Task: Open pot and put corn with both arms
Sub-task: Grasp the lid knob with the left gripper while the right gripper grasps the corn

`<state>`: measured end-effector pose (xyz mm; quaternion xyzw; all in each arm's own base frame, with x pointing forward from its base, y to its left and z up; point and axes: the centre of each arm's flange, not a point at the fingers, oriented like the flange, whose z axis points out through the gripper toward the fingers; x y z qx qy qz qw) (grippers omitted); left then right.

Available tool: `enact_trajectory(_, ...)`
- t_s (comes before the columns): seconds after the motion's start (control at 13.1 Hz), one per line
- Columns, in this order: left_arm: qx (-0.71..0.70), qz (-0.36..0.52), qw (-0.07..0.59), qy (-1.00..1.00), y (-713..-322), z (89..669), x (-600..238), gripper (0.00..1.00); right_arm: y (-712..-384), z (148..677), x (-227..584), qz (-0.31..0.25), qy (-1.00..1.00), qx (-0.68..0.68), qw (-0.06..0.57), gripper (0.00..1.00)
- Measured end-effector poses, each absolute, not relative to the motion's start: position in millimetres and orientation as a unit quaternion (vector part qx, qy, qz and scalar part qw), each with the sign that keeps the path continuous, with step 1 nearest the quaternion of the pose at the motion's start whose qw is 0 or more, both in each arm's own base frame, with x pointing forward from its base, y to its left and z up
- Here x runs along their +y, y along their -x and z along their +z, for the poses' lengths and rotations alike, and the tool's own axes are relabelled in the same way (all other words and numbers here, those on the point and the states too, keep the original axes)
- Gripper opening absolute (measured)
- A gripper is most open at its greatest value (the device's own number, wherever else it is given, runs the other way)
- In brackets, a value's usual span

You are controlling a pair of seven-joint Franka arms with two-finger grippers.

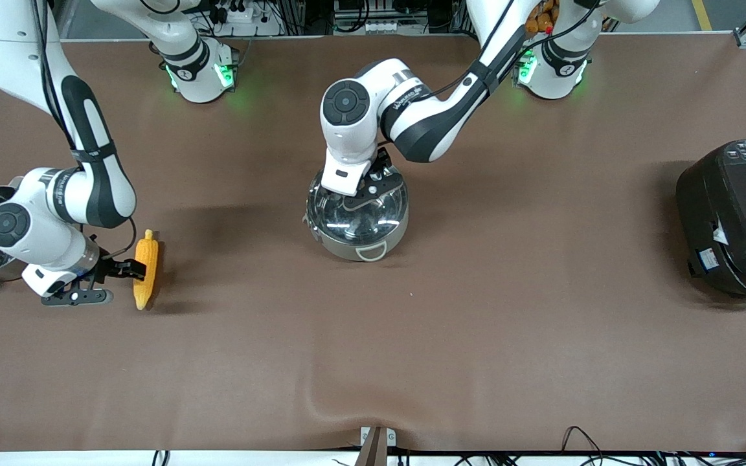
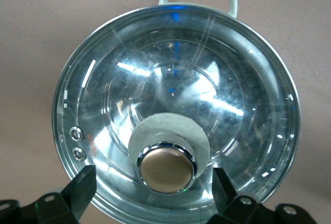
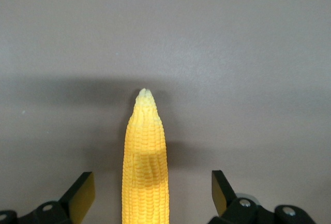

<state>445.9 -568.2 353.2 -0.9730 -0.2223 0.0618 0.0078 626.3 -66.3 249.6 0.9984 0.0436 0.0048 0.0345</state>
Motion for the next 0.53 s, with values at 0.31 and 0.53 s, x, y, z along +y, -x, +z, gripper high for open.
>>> enact_trajectory(0.31, -0.226, 0.061, 0.010, 0.972, -449.6, 351.2, -565.4, 0.92, -618.0, 226.6, -65.3, 0.001, -0.998, 0.063, 0.016, 1.00)
enact_trajectory(0.53, -0.226, 0.060, 0.010, 0.972, -449.8, 351.3, -565.3, 0.89, -613.0, 213.5, -65.8, -0.006, -0.997, 0.083, 0.005, 1.00)
